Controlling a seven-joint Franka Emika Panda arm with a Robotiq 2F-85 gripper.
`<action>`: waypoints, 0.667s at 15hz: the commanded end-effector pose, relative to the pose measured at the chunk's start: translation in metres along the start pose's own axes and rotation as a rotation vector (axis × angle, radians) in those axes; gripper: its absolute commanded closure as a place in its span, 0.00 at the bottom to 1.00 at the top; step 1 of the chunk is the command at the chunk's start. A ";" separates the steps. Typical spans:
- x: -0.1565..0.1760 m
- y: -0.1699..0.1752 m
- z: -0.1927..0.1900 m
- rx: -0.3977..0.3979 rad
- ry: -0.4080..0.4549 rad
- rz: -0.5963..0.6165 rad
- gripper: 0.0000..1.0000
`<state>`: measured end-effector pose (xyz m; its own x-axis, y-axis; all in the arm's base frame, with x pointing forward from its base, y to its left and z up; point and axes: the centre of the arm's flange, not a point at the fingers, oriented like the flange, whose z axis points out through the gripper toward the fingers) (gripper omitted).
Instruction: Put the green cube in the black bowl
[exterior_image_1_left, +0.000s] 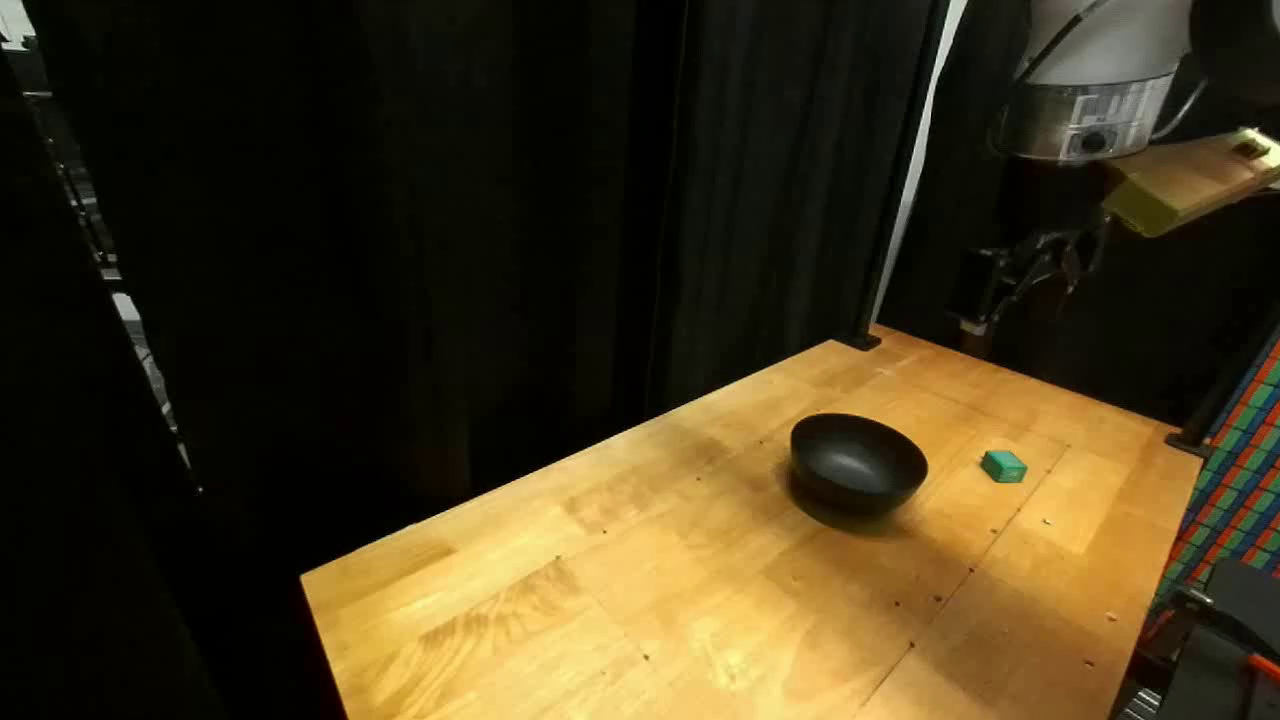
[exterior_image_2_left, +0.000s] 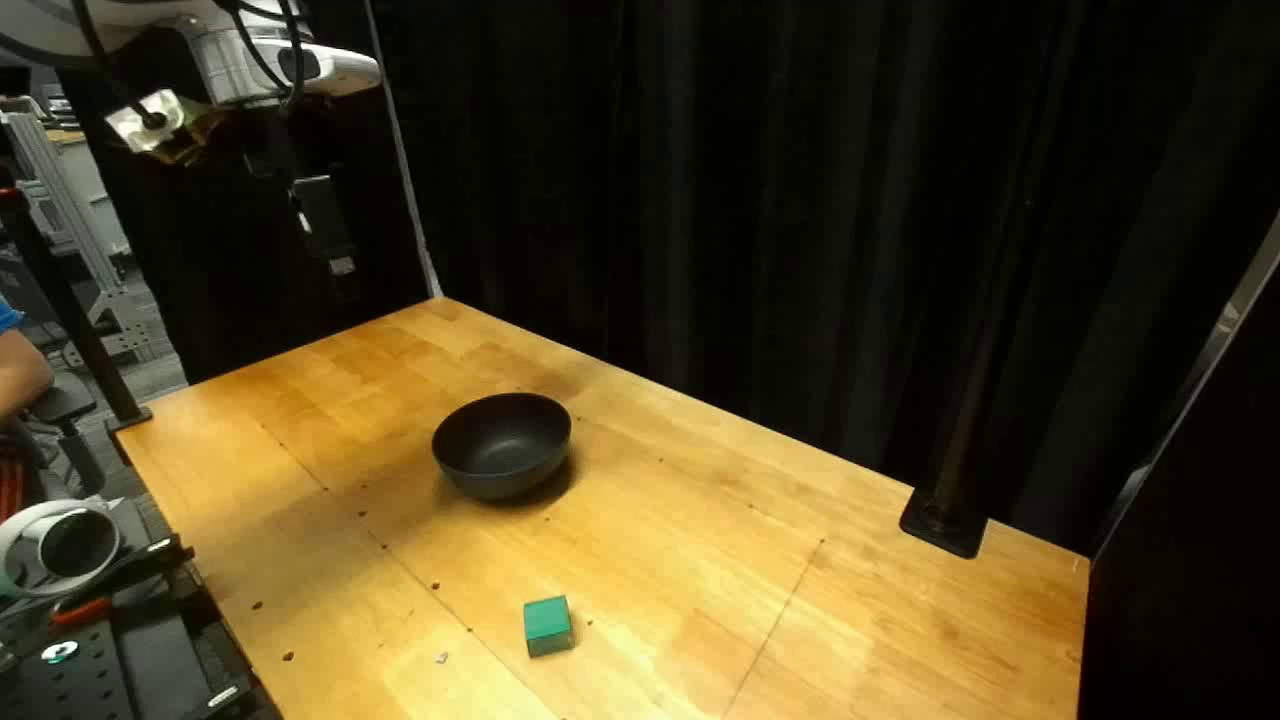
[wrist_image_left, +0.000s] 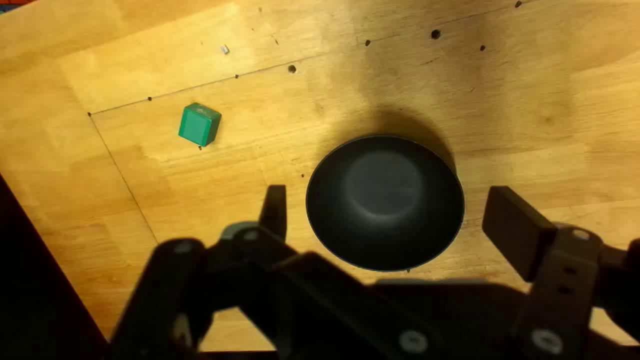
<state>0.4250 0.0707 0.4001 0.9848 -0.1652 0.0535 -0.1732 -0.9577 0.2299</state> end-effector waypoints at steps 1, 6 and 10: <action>0.001 0.000 -0.002 0.002 0.004 0.001 0.00; 0.022 0.016 0.017 0.025 -0.025 0.038 0.00; 0.053 0.062 0.075 0.070 -0.087 0.127 0.00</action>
<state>0.4411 0.0245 0.3729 0.9657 -0.2597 0.0078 -0.2561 -0.9463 0.1976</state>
